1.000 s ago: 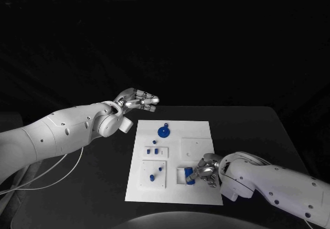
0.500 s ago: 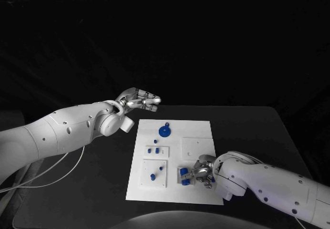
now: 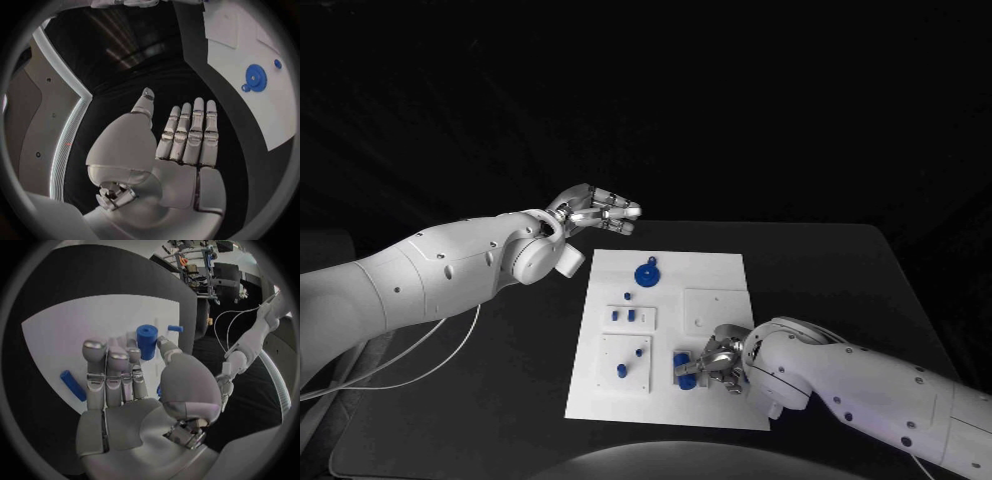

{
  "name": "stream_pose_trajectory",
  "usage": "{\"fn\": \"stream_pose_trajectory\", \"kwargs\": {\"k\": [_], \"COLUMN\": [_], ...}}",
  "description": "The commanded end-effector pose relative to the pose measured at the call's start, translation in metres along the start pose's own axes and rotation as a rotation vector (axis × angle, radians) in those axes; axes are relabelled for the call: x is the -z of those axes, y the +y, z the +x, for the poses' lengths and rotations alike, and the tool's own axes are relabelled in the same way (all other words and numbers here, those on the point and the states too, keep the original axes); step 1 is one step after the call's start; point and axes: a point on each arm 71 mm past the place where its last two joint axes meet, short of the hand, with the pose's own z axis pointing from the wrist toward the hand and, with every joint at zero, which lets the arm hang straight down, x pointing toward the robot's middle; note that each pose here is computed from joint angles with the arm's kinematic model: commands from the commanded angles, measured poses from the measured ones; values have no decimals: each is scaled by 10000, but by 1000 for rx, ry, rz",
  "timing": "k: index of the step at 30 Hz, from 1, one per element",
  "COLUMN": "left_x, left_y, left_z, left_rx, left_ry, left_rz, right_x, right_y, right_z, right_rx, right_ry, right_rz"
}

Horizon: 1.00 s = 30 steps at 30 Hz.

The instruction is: Assemble the parts on the task board

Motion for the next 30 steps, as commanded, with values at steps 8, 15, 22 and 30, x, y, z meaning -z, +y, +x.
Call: {"fn": "stream_pose_trajectory", "kwargs": {"k": [8,15,22,30], "left_x": [-3,2,6,10], "left_y": [-8,-6,-1,6], "left_z": [31,26,14,-7], "left_rx": [0,0,0,-2], "left_ry": [25,24,26,21], "left_rz": [4,2,1,-1], "right_x": [-15,46,116,221], "right_y": [12,-9,-95,-117], "right_z": [26,31,2,-14], "right_rx": [5,7,18,48], "right_ry": [-6,-2,11,52], "right_rz": [-18,-45,-77,-159]}}
